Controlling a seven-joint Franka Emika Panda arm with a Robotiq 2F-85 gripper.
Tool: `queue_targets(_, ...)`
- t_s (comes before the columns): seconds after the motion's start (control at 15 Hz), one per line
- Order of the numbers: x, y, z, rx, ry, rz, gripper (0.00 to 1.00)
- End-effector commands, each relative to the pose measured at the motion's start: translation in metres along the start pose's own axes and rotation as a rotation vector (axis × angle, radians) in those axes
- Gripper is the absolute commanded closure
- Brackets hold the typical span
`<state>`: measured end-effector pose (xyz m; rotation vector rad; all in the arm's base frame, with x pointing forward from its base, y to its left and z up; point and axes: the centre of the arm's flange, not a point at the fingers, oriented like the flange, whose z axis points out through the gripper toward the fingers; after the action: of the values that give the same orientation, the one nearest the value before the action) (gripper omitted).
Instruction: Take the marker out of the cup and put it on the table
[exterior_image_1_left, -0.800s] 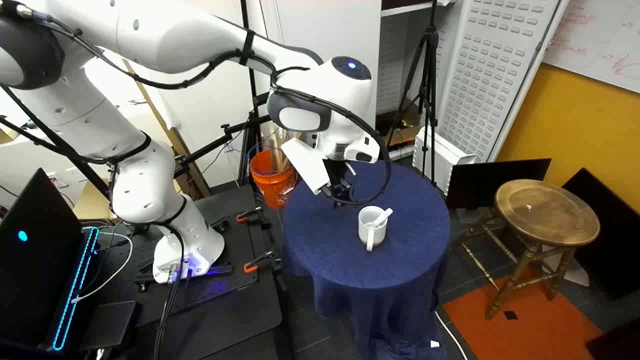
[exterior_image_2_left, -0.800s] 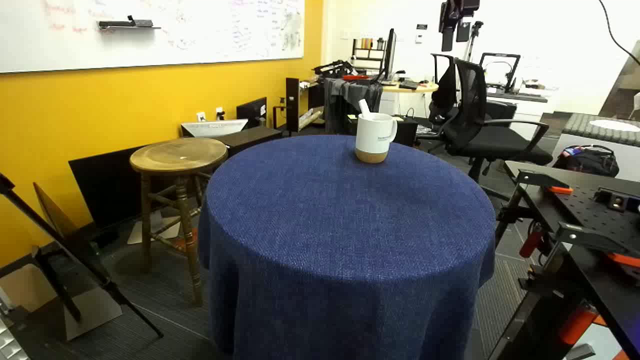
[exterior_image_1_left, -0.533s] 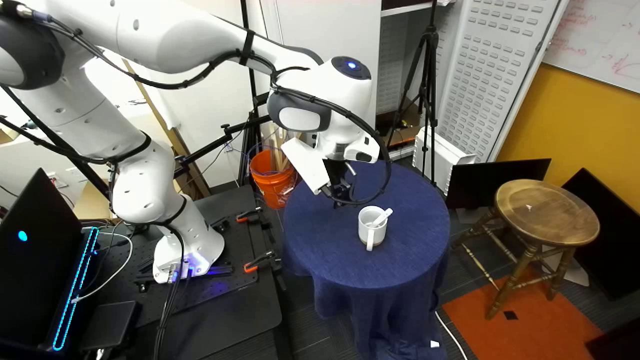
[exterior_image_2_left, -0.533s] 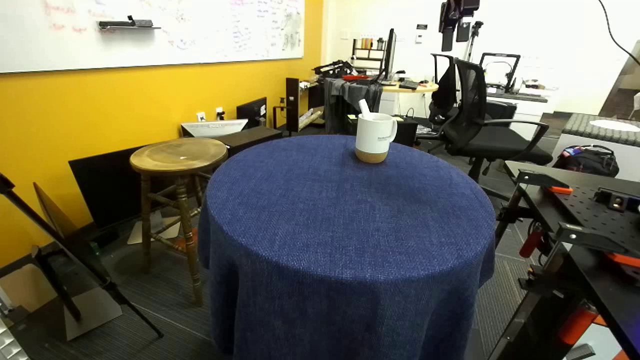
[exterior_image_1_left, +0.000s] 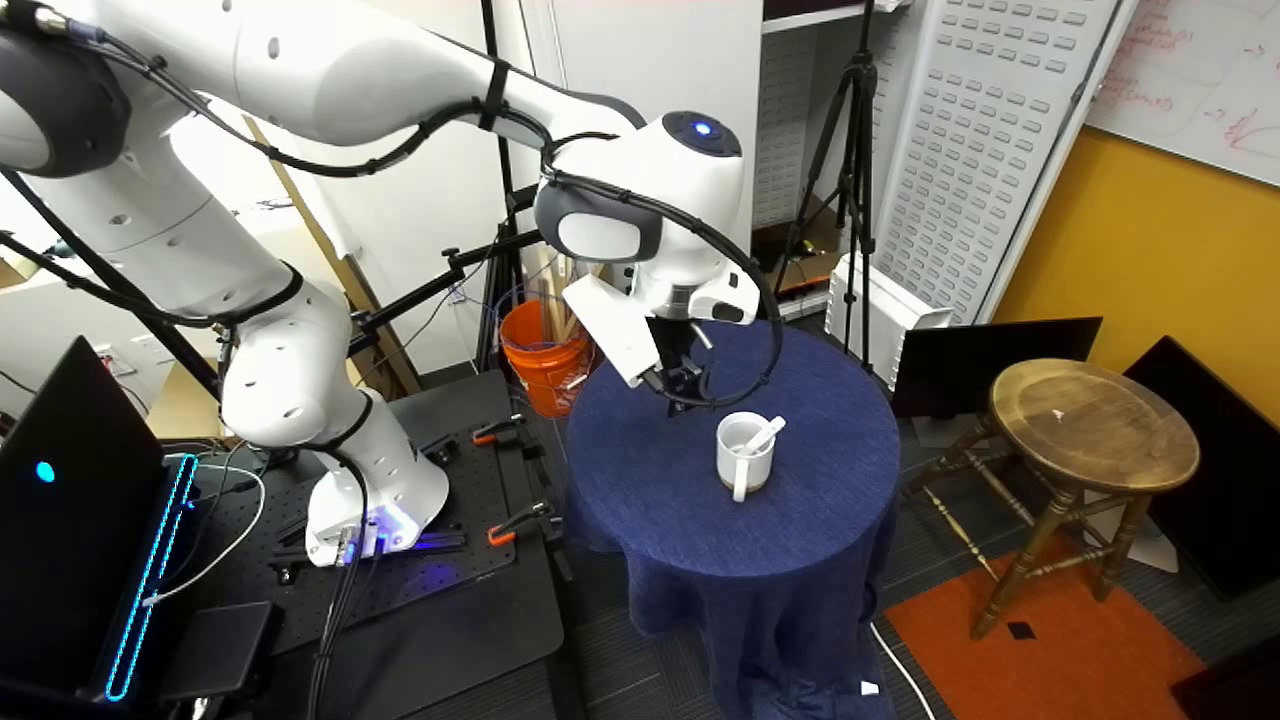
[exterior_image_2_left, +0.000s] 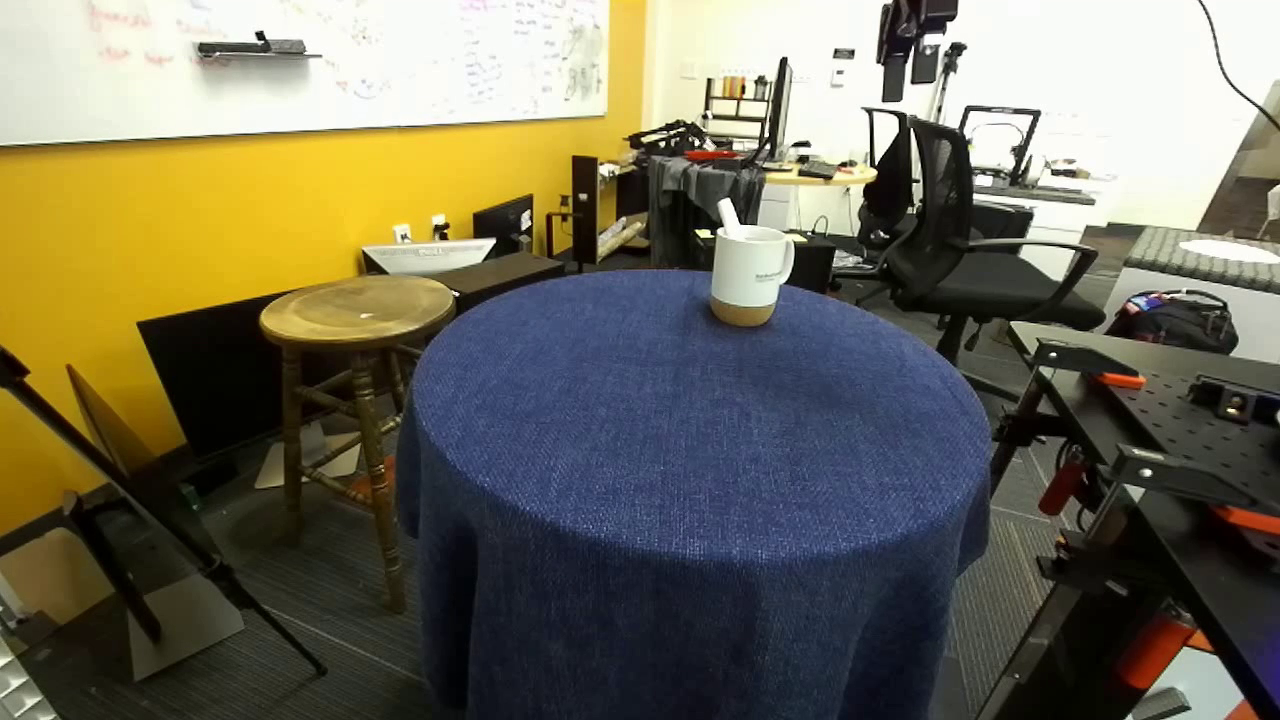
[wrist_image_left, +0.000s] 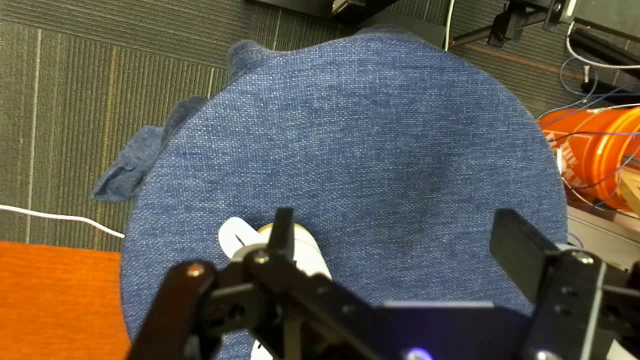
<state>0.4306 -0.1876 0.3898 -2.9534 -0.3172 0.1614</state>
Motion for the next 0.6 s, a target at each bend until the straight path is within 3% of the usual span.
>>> queue_targets(0.0, 0.007, -0.001, 0.006, -0.074, 0.088, -0.001, 0.0)
queue_targets(0.53, 0.038, 0.004, 0.026, -0.214, 0.412, 0.048, 0.0)
